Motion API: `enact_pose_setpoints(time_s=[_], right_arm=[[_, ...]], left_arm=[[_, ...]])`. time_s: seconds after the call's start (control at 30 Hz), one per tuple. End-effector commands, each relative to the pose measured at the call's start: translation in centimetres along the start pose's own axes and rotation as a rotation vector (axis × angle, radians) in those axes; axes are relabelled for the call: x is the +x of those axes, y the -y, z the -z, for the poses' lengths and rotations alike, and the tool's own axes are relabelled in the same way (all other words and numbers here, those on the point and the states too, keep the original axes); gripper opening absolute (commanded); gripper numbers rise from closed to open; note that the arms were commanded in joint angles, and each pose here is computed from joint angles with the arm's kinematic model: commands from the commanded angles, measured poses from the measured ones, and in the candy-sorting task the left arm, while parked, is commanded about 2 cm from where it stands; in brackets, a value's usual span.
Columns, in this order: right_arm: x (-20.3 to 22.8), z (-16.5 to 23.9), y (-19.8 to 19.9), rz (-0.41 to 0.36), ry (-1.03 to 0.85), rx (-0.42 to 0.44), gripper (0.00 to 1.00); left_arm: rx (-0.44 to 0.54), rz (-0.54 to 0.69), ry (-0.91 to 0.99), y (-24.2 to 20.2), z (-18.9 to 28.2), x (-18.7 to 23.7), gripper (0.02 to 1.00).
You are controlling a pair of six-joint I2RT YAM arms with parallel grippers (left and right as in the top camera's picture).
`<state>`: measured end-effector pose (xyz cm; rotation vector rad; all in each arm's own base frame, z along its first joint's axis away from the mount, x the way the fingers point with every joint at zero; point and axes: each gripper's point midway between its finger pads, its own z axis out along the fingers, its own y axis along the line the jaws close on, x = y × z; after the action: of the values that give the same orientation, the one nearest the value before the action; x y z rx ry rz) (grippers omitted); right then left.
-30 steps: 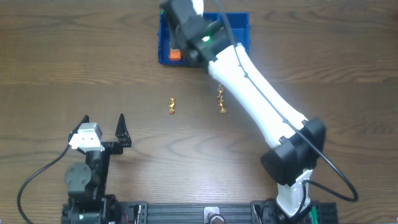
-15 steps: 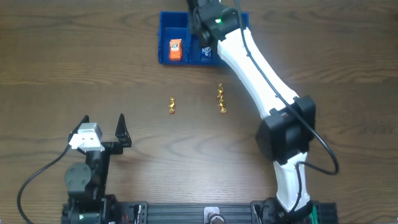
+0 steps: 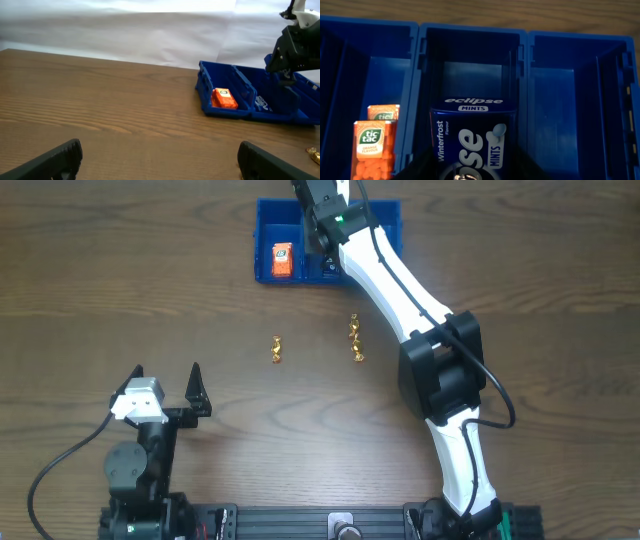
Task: Sort Candies Into Trays
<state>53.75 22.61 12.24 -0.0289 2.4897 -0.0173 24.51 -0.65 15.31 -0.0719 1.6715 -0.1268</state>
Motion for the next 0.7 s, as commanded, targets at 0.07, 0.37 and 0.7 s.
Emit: enact_pose_setpoints(time_s=[0.07,0.37,0.7], right_arm=[[-0.1,-0.4,0.4,-0.002,0.001,0.004,0.102],[-0.3,-0.4,0.3,-0.004,0.007,0.002,0.998],[-1.7,3.2,-0.7,0.006,0.026,-0.031,0.998]], left_arm=[[-0.012,0.008,-0.053,-0.3,0.0,1.6,0.998],[-0.012,0.008,-0.053,-0.3,0.0,1.6,0.998],[-0.012,0.008,-0.053,-0.3,0.0,1.6,0.998]])
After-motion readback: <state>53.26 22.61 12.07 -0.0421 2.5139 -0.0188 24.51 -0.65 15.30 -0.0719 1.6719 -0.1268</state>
